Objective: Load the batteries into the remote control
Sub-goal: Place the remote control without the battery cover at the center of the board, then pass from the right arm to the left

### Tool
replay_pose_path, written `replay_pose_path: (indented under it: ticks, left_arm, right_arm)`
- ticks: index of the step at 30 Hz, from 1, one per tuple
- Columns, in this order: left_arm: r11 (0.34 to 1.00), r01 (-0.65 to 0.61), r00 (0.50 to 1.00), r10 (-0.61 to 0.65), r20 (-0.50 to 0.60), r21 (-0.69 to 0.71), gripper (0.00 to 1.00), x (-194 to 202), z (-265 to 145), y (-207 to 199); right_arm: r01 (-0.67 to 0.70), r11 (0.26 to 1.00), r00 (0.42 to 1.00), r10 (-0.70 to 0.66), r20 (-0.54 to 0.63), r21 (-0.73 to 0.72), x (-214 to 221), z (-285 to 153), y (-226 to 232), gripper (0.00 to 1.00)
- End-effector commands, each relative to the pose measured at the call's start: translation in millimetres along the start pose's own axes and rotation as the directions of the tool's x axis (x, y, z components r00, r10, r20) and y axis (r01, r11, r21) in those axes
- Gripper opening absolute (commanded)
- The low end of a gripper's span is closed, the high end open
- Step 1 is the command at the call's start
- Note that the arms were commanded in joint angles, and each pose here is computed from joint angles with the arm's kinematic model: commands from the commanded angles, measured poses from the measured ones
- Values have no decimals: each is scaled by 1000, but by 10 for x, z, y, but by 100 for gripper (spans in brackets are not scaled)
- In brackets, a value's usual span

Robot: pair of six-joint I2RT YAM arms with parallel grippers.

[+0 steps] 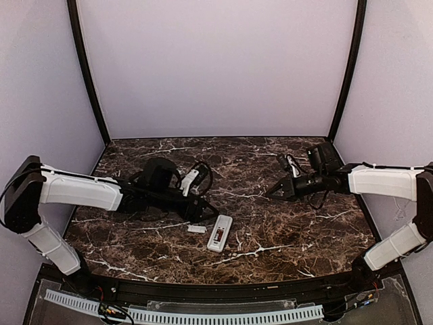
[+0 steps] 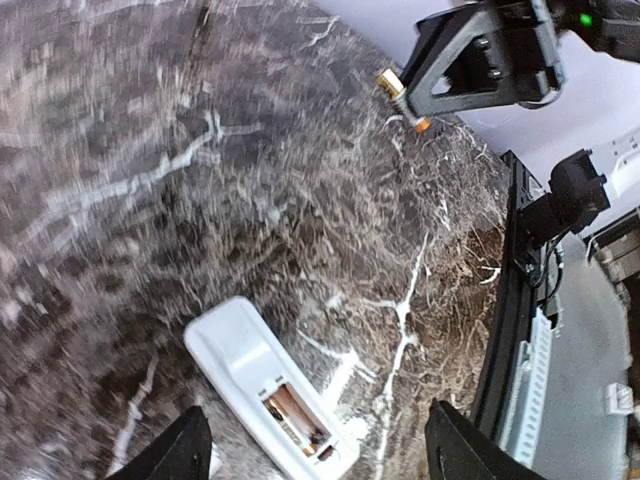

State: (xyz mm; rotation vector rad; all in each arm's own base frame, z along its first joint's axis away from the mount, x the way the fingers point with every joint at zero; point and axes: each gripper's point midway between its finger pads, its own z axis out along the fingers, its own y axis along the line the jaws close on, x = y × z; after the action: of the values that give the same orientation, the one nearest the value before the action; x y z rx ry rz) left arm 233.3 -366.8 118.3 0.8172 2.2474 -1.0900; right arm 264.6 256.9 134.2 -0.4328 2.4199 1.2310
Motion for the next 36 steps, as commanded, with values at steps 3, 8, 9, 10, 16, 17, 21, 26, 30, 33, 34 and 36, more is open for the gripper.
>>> replay_pose_path:
  ticks: [3,8,9,10,16,17,21,26,30,33,34,36]
  left_arm:
    - [768,-614,762,637,117,-183,71,-225,-363,-283]
    - [393,-893,395,918,35,-221,59,-19,-380,-601]
    - [353,-906,363,932,1,-235,55,-20,-371,-588]
    - [279,-935,290,957,-19,-218,52,18,-342,-674]
    - [44,-983,63,993,-104,-177,38,171,-209,-845]
    - [15,-985,34,993,-110,-172,37,168,-193,-867]
    - [-20,-989,-5,995,-103,-144,36,224,-107,-941]
    - [-24,-990,-12,996,-89,-138,36,220,-47,-991]
    - [-32,-991,-18,994,-105,-130,35,227,-1,-965]
    - [-33,-993,-20,993,-114,-111,35,264,48,-941]
    - [-30,-993,-17,994,-112,-111,34,253,52,-952]
    - [-26,-994,-15,994,-107,-102,32,257,64,-966]
  right_arm:
    - [67,941,988,-109,-111,-331,71,19,592,0]
    - [15,905,973,-111,-202,-425,228,88,789,0]
    - [8,901,969,-113,-219,-433,255,109,821,0]
    - [-4,898,964,-114,-241,-440,298,134,847,0]
    - [-65,891,928,-112,-356,-450,527,285,968,0]
    - [-70,887,920,-119,-374,-456,576,311,1005,0]
    - [-85,881,894,-139,-426,-465,712,407,1109,0]
    - [-99,878,867,-155,-473,-469,854,509,1197,0]
    - [-102,872,851,-172,-496,-478,938,555,1268,0]
    - [-100,871,842,-183,-507,-481,974,577,1304,0]
    - [-102,871,840,-184,-510,-481,984,583,1310,0]
    - [-102,869,837,-188,-514,-484,996,592,1327,0]
